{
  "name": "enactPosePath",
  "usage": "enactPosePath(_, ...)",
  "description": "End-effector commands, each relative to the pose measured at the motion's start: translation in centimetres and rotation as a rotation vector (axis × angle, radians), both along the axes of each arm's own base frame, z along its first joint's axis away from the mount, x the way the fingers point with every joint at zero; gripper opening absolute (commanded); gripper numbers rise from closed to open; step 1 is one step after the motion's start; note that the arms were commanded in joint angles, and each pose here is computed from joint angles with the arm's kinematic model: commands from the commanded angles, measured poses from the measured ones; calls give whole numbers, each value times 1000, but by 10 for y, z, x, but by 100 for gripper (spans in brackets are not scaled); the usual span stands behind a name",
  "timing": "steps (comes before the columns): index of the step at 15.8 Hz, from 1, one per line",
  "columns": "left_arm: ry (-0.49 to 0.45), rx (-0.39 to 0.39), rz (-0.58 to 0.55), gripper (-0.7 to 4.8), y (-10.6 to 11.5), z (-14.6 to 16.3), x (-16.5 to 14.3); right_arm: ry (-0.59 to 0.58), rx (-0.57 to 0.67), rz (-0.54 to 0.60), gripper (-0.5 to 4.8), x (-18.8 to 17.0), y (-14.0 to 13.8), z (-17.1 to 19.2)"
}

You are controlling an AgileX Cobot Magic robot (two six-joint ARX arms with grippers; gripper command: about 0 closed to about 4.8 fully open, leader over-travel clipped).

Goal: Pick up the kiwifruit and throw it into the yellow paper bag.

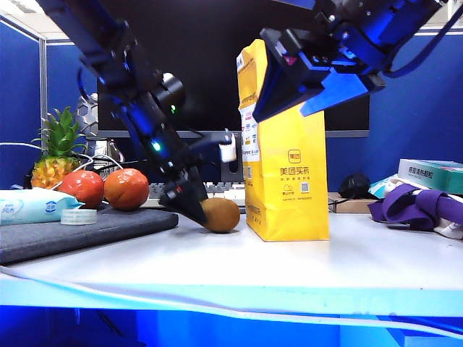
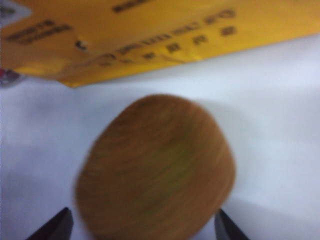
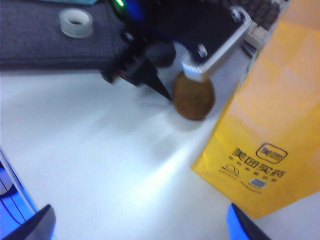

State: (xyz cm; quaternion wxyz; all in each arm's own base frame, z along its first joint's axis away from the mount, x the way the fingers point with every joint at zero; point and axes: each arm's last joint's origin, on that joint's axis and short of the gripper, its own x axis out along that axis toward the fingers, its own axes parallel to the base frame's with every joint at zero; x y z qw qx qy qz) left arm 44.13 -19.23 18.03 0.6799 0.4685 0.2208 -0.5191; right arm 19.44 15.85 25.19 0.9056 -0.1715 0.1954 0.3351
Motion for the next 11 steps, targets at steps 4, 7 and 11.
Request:
enactPosePath(4, -4, -88, 17, 240, -19, -2, 0, -24, 21, 3, 479, 1, 1, 4)
enactPosePath(7, 39, -124, 38, 110, -26, -1, -3, -22, 20, 2, 479, 1, 1, 4)
enactPosePath(11, 89, -114, 37, 388, -37, -1, -13, 8, 0, 0, 479, -1, 0, 1)
